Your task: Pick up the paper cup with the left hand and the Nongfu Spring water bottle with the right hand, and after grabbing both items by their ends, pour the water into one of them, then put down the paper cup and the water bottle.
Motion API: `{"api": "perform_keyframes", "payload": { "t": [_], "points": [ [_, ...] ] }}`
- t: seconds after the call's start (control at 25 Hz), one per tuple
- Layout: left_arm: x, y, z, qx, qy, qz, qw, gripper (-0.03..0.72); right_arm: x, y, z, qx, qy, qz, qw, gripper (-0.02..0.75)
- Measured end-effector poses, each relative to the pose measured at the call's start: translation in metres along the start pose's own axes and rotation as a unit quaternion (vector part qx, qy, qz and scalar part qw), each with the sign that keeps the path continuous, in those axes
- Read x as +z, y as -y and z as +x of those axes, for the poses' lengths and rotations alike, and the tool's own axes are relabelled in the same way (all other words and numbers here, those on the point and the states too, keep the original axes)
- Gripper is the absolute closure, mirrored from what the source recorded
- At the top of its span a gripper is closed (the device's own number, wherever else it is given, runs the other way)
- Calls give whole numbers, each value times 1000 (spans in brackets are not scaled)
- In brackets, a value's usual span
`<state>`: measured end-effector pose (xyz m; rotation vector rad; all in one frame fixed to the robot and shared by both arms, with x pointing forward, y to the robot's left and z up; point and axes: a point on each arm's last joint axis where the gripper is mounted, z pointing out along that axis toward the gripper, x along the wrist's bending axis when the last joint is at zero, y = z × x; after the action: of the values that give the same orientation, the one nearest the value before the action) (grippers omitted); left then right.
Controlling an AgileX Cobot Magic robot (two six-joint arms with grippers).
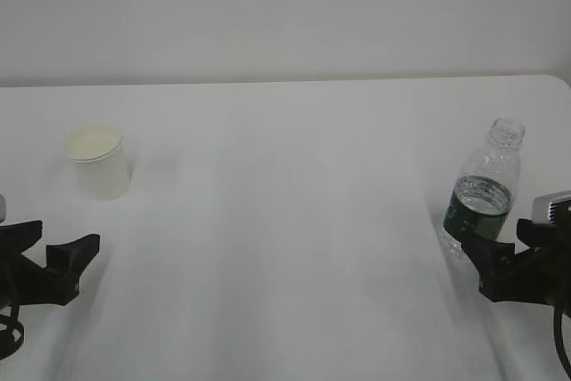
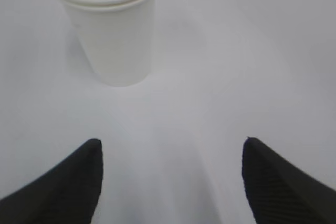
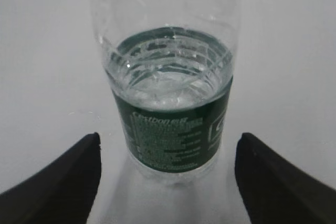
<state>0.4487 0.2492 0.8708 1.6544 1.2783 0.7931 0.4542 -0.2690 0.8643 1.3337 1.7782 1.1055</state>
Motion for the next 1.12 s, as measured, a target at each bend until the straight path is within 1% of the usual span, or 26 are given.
{"api": "perform_keyframes", "payload": {
  "t": [0.08, 0.28, 0.64, 0.88, 1.12],
  "points": [
    [3, -3, 0, 0, -1, -8, 1000, 95, 5, 3, 0, 4, -4, 7, 1000, 140],
    [10, -9, 1, 1, -1, -21, 1000, 95, 12, 0, -1, 5, -10, 0, 1000, 140],
    [10, -9, 1, 1, -1, -21, 1000, 97, 21, -7, -3, 1, -9, -17, 1000, 140],
    [10, -9, 1, 1, -2, -21, 1000, 97, 32, -3, -4, 1, -13, -10, 1000, 141],
    [10, -9, 1, 1, -2, -21, 1000, 97, 44, -5, -5, 0, -20, -17, 1000, 142]
  ]
}}
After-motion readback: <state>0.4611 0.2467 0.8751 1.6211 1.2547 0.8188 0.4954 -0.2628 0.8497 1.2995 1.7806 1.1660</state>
